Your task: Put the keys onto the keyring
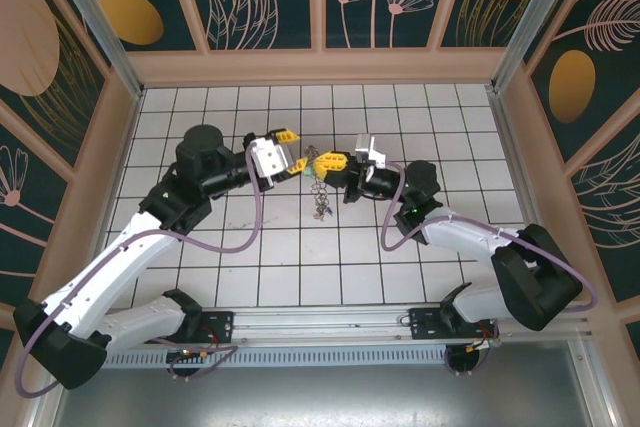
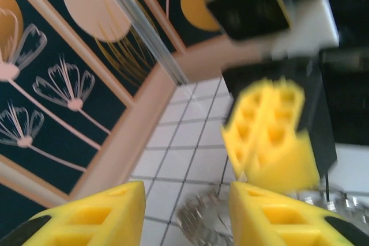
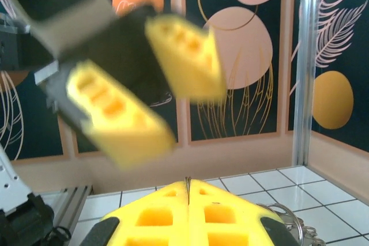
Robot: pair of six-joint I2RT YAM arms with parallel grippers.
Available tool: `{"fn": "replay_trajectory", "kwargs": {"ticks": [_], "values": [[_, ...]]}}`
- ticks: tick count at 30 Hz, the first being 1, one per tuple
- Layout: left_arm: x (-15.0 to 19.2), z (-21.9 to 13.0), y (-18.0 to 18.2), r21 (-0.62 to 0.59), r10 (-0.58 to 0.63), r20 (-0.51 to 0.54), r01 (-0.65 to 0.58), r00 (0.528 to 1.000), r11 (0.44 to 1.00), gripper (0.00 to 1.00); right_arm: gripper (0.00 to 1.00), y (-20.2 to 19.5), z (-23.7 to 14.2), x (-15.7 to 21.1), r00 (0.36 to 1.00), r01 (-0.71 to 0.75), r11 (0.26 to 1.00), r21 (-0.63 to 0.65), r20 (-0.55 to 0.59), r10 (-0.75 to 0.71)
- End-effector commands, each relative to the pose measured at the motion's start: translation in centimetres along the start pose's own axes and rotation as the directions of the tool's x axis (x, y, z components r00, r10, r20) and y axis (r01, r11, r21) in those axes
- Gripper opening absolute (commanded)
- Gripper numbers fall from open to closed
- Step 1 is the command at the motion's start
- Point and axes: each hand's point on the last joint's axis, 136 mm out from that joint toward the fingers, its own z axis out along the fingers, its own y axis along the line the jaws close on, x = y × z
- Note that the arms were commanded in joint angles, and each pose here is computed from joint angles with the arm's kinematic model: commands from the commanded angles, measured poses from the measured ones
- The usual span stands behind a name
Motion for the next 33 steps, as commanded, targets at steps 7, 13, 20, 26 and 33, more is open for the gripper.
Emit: {"fn": "replay_trajectory", "kwargs": {"ticks": [7,13,20,26,33], "values": [[1.4,1.3,-2.3,0.142,-0.085,-0.01,0.085,0.996,0.986,0.33,0.0,1.0,0.5,-2.4,0.992,0.125,0.99,-0.071,0.029,-0.123],[1.8,1.4,-4.0,0.237,-0.09,-0.025,0.094,0.996,0.967,0.15,0.0,0.9,0.3,-2.5,0.992,0.124,0.99,-0.068,0.023,-0.123],[2.1,0.9,-4.8,0.283,-0.107,-0.056,0.118,0.993,0.952,0.1,0.0,0.6,0.1,-2.7,0.992,0.124,0.99,-0.067,0.023,-0.123],[3.6,0.8,-4.9,0.279,-0.125,-0.098,0.148,0.987,0.949,0.28,0.0,0.6,0.0,-2.7,0.991,0.131,0.988,-0.079,0.019,-0.13],[3.8,0.8,-3.6,0.228,-0.129,-0.103,0.149,0.986,0.962,0.35,0.0,1.0,-0.1,-2.5,0.991,0.136,0.985,-0.104,0.009,-0.136]]}}
